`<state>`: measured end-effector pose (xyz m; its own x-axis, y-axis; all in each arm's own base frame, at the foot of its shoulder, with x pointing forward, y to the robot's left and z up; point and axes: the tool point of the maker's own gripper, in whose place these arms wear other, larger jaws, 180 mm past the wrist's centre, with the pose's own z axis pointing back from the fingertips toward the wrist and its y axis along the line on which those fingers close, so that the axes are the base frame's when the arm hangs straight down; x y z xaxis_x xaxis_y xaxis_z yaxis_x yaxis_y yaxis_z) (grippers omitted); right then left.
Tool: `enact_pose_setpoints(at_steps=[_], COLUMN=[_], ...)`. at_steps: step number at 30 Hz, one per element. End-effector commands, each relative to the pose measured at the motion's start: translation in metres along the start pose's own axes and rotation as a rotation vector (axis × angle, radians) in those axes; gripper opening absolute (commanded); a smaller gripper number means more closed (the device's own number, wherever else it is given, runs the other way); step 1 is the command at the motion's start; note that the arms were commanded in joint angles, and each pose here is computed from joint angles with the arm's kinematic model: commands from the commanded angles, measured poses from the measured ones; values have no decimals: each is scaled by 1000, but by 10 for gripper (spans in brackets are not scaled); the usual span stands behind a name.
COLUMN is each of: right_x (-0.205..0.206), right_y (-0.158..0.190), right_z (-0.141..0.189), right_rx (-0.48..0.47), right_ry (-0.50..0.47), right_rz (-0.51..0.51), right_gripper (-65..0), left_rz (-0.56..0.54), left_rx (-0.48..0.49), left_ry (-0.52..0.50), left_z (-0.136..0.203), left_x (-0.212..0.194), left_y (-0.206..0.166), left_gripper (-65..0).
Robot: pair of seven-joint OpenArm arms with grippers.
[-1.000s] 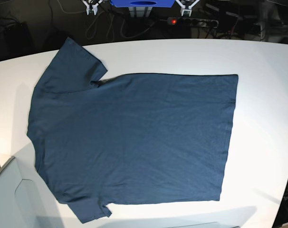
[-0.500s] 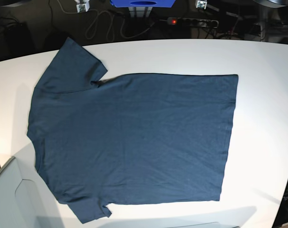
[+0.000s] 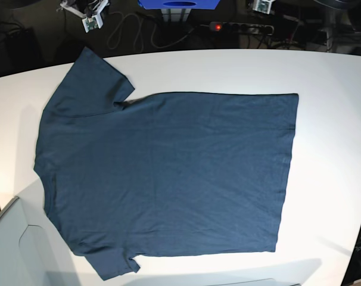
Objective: Fold the T-shirt properly
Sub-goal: 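Reach both grippers to the shirt's shoulder corners and grasp them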
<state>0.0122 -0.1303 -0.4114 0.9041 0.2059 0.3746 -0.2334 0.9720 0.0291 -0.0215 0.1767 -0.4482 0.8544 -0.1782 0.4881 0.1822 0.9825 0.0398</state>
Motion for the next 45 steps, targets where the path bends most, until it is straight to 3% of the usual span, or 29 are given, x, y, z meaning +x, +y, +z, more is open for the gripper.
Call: enact_pose_setpoints(at_steps=[1, 5, 7, 9, 13, 18, 30, 45], right_x=[15, 39, 45, 48, 60, 73, 96, 102], right_y=[0, -8, -9, -10, -10, -14, -20, -22], right_z=[9, 14, 12, 12, 10, 8, 4, 4], right_rx=[-4, -53, -57, -58, -63, -73, -91, -95], right_ry=[-46, -89, -104, -115, -148, -181, -239, -252], right_rz=[19, 75, 78, 77, 72, 72, 81, 85], right_gripper=[-649, -645, -604, -534, -375, -327, -324, -324], left_rz=[-9, -28, -40, -38, 89, 245, 378, 486], left_rx=[12, 40, 62, 87, 124, 217, 266, 209], left_ry=[-44, -166, -225, -282, -402, -544, -532, -383], left_z=[9, 23, 29, 35, 48, 50, 2, -74], left_x=[14, 62, 85, 106, 144, 179, 224, 191], left_y=[5, 14, 22, 30, 57, 112, 162, 156], left_gripper=[-646, -644, -635, -587, -453, -353, -346, -345])
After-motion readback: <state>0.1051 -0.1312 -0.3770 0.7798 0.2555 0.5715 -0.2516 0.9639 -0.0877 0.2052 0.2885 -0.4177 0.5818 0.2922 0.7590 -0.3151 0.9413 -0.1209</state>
